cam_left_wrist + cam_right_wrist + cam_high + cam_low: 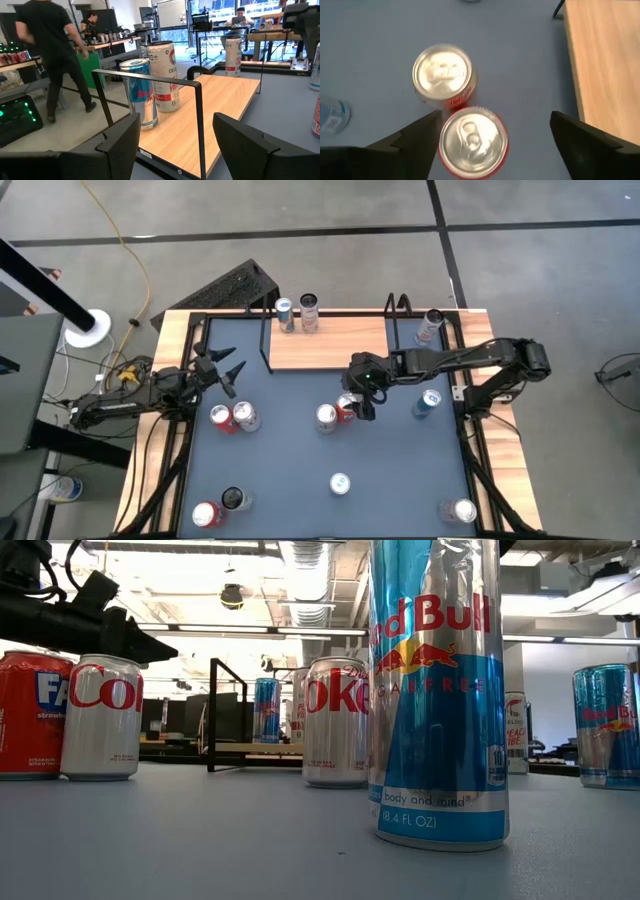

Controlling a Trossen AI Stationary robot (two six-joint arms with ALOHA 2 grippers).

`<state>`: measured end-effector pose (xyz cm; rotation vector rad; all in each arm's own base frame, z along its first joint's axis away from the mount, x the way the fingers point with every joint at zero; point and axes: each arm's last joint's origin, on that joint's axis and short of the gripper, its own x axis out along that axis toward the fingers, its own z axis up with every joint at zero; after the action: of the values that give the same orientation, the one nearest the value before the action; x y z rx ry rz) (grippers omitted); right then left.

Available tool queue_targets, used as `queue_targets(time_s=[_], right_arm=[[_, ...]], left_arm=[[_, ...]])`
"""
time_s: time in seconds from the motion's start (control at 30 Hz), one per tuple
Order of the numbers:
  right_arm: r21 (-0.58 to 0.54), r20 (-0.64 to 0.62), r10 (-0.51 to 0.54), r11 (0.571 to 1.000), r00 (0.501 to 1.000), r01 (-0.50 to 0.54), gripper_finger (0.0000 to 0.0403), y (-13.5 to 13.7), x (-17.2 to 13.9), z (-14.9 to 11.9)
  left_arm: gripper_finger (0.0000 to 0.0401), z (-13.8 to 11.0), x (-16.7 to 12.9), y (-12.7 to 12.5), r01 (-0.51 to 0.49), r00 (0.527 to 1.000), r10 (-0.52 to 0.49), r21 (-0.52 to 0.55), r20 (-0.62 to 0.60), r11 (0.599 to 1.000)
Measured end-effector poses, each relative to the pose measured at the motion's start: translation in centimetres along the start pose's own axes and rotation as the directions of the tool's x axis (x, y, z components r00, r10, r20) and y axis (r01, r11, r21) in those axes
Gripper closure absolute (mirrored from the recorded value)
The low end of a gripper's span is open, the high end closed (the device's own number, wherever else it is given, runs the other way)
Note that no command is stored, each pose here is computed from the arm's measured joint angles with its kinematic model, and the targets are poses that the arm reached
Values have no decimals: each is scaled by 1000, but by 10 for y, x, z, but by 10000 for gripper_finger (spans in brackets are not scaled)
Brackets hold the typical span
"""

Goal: Place canned beverage on shelf
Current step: Put the top right orange soda can on the shelf

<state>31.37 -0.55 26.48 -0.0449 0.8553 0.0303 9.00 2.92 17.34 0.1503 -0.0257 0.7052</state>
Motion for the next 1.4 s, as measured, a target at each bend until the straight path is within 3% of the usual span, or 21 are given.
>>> queue_targets(time_s=[0.13, 0.33, 0.67, 0.87, 1.27, 1.4], right_arm=[[-26, -24, 12, 1000, 1000, -12, 6, 4, 0, -2], [-49, -27, 38, 998, 999, -39, 8, 16, 1, -3], [-66, -187, -19, 998, 982, 6, 12, 19, 53, -18], [-67, -233, -28, 998, 972, 12, 26, 20, 67, -24], [-40, -152, -57, 998, 987, 52, 132, 7, 31, -7], [-32, -83, -188, 982, 979, 186, 135, -14, 14, 13]], left_arm=[[161, 0, 0, 0, 0, 1000, 0, 5, 0, 1000], [161, 0, 0, 0, 0, 1000, 0, 2, 0, 1000], [161, 0, 0, 0, 0, 1000, 0, 3, 0, 1000], [161, 0, 0, 0, 0, 1000, 0, 0, 0, 1000], [161, 0, 0, 0, 0, 1000, 0, 6, 0, 1000], [161, 0, 0, 0, 1, 1000, -1, -3, 0, 1000]])
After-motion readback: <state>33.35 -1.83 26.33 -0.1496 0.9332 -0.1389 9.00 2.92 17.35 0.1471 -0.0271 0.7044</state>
